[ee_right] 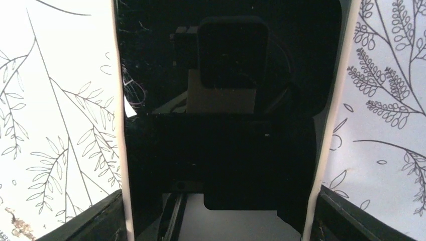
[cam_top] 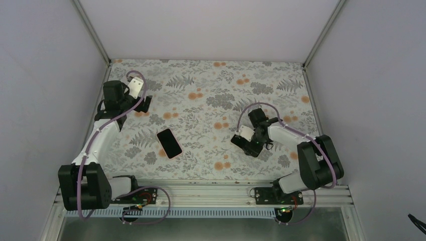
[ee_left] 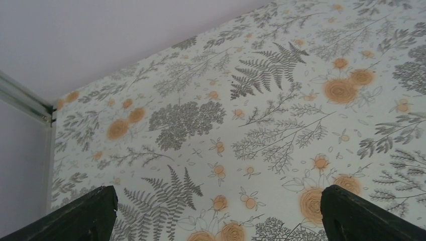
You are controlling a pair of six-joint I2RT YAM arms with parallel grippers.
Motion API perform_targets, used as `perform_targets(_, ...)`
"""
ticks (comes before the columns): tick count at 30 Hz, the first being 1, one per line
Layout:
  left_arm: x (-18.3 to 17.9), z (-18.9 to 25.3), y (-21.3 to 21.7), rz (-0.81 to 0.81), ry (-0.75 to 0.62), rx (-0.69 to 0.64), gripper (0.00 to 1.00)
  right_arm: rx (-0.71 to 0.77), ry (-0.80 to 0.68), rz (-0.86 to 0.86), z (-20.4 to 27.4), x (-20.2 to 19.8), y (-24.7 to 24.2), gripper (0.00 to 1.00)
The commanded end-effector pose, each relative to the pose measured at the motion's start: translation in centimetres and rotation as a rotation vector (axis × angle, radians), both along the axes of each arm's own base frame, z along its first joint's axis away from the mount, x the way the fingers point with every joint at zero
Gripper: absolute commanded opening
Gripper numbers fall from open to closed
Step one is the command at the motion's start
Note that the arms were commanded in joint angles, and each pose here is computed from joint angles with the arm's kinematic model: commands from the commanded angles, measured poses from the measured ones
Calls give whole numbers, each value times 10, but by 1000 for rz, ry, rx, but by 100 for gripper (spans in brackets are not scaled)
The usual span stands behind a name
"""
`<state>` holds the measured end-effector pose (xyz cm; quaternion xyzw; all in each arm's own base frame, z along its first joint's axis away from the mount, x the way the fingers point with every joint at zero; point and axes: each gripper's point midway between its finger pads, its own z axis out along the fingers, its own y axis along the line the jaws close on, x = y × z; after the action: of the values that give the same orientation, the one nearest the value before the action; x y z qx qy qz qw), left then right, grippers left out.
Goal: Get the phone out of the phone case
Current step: Pick up the phone at the center of the board.
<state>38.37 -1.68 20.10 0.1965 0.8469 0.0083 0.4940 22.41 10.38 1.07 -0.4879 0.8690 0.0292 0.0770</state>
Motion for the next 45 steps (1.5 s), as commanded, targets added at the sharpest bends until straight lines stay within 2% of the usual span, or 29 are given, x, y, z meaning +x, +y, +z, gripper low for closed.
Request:
perform_targets(1, 1, 12, -14, -87, 1, -24, 100, -4, -10, 27, -12, 0, 1, 75)
perform_targets(5, 0, 14, -29, -157, 40, -41, 100, 35, -78, 43, 0, 11, 8, 71)
perform_targets(9, -6, 16, -64, -332, 120, -92, 100, 79, -182, 50, 26, 31, 19, 68)
perform_targets(11, -7, 25, -85, -461, 184, -169, 100, 106, -250, 55, 45, 44, 27, 66)
perform_targets(16, -16, 45, -127, -755, 379, -465, 100, 178, -407, 70, 93, 73, 53, 65)
perform_targets(21, -13, 57, -144, -886, 493, -656, 100, 210, -531, 115, 129, 92, 87, 65)
perform_targets(26, -2, 45, -149, -877, 550, -754, 100, 240, -629, 163, 155, 109, 130, 67)
perform_targets(31, 0, 32, -154, -841, 608, -776, 100, 250, -712, 209, 172, 123, 166, 66)
perform_targets(40, 10, -12, -159, -665, 682, -658, 100, 245, -814, 284, 183, 136, 217, 65)
perform_targets(45, 13, -24, -161, -633, 722, -657, 100, 235, -836, 331, 180, 135, 241, 66)
